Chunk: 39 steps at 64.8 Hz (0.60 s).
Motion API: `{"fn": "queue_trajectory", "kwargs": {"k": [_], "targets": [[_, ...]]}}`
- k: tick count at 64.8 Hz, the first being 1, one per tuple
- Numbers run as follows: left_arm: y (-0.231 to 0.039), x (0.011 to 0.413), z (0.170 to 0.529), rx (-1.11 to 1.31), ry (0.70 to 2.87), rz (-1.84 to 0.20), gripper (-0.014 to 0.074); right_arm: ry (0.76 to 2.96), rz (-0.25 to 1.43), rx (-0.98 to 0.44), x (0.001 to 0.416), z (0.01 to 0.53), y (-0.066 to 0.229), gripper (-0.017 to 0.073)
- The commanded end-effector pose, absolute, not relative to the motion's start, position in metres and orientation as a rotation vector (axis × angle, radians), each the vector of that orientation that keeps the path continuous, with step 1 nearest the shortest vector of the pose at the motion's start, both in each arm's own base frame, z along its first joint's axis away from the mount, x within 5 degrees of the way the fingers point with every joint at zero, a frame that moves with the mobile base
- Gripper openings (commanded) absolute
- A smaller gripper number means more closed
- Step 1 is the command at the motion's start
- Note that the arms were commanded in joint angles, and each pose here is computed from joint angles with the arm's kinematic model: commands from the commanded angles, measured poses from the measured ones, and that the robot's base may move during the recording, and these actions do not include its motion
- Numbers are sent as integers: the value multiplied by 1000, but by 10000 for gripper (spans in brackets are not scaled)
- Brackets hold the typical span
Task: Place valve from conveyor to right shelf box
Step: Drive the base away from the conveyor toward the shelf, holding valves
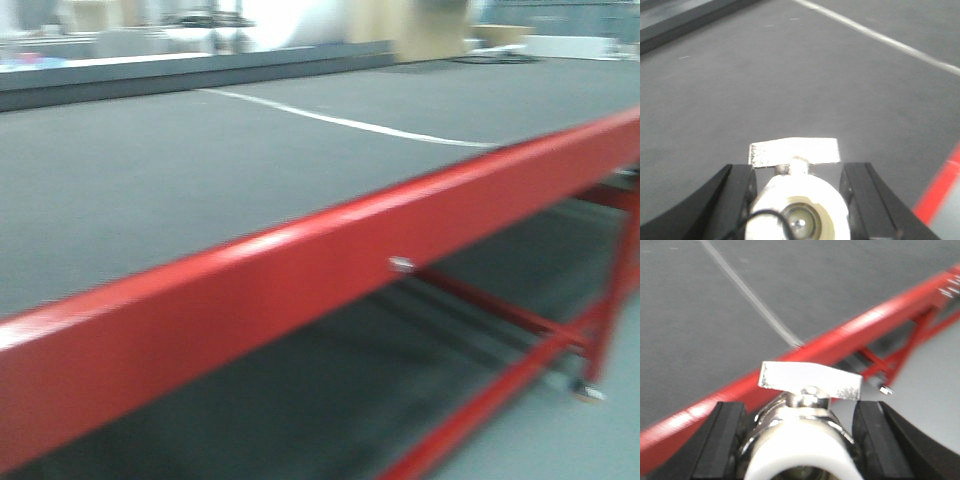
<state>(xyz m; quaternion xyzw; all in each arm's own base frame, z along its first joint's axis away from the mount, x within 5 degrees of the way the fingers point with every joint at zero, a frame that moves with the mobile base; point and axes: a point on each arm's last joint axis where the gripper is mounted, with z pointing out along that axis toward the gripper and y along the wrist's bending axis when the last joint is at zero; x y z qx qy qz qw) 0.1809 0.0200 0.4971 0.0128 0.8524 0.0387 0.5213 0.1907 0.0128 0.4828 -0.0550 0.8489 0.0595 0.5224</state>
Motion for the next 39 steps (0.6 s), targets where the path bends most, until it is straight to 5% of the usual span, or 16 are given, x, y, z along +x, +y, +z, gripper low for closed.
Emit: {"fn": "queue_trajectory", "kwargs": {"k": [1, 39], "targets": [[20, 179, 505, 15, 1980, 87, -111, 1939, 132, -126, 186, 496, 12, -162], [20, 179, 505, 15, 1980, 87, -111, 1939, 132, -126, 186, 496, 12, -162]]}}
